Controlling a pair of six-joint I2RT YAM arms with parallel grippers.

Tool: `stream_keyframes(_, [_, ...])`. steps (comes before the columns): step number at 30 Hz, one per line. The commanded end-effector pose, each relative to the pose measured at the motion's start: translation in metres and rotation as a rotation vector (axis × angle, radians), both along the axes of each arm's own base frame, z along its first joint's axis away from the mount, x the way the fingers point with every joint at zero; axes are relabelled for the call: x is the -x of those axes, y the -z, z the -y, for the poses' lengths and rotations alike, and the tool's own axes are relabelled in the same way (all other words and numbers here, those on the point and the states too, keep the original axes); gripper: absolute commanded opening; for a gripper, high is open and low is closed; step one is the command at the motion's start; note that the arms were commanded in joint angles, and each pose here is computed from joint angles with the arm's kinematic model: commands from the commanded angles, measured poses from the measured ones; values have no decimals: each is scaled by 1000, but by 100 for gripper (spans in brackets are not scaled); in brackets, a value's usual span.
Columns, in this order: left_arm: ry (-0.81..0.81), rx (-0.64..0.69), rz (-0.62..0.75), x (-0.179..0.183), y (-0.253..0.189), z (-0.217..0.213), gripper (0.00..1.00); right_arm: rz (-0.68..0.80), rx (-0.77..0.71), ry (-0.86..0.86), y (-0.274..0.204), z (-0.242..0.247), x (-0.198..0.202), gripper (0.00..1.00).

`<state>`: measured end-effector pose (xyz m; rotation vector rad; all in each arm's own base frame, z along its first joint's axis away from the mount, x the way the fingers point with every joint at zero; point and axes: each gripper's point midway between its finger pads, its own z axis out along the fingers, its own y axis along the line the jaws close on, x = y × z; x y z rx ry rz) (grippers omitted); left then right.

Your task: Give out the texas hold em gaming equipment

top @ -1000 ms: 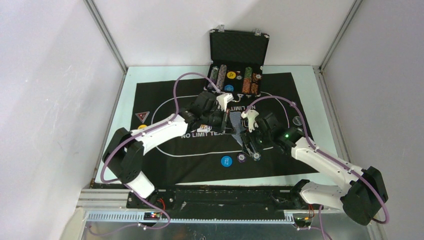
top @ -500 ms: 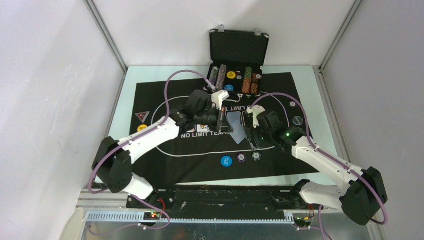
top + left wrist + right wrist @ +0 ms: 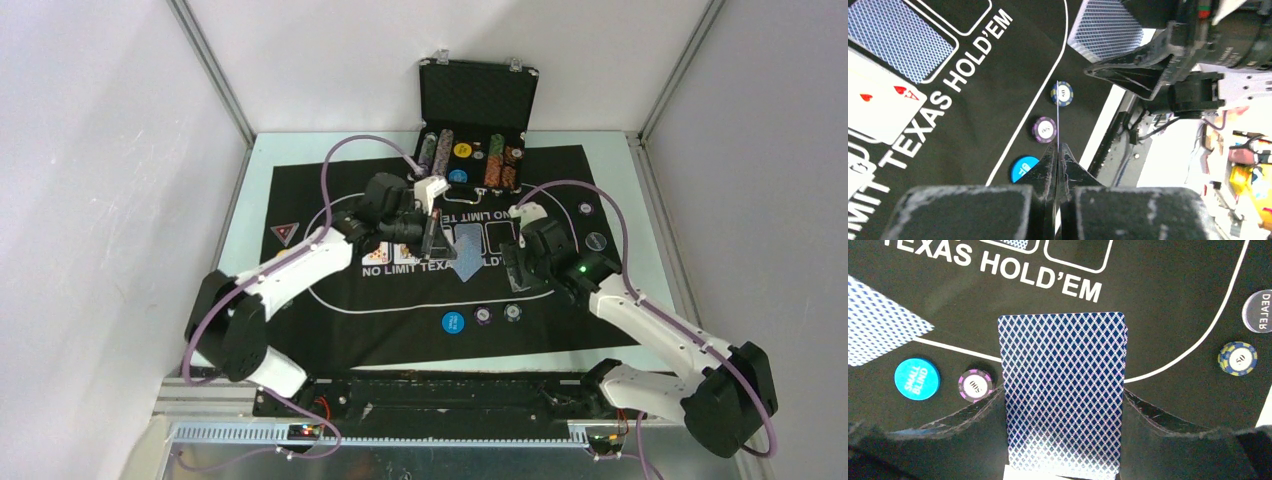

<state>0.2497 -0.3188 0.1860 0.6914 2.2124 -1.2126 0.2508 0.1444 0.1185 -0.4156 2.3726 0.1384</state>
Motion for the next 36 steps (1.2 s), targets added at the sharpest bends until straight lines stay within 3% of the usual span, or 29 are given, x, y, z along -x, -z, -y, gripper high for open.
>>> stream_keyframes(1, [113, -36, 35, -12, 14, 12, 0, 97, -34, 73, -21, 6, -14, 0])
stream_keyframes(5, [121, -131, 41, -44, 31, 23, 0, 118, -33, 110, -24, 14, -16, 0])
stream_keyframes(11, [208, -142, 50, -74, 48, 51, 0, 128, -43, 136, -27, 18, -17, 0])
stream_keyframes(20, [345, -261, 19, -92, 98, 89, 0, 121, -48, 140, -24, 19, -18, 0])
stream_keyframes(26, [355, -282, 76, -117, 104, 107, 0, 115, -51, 137, -23, 19, -18, 0])
stream_keyframes(36, [273, -428, 188, -152, 125, 106, 0, 106, -45, 140, -20, 20, -19, 0])
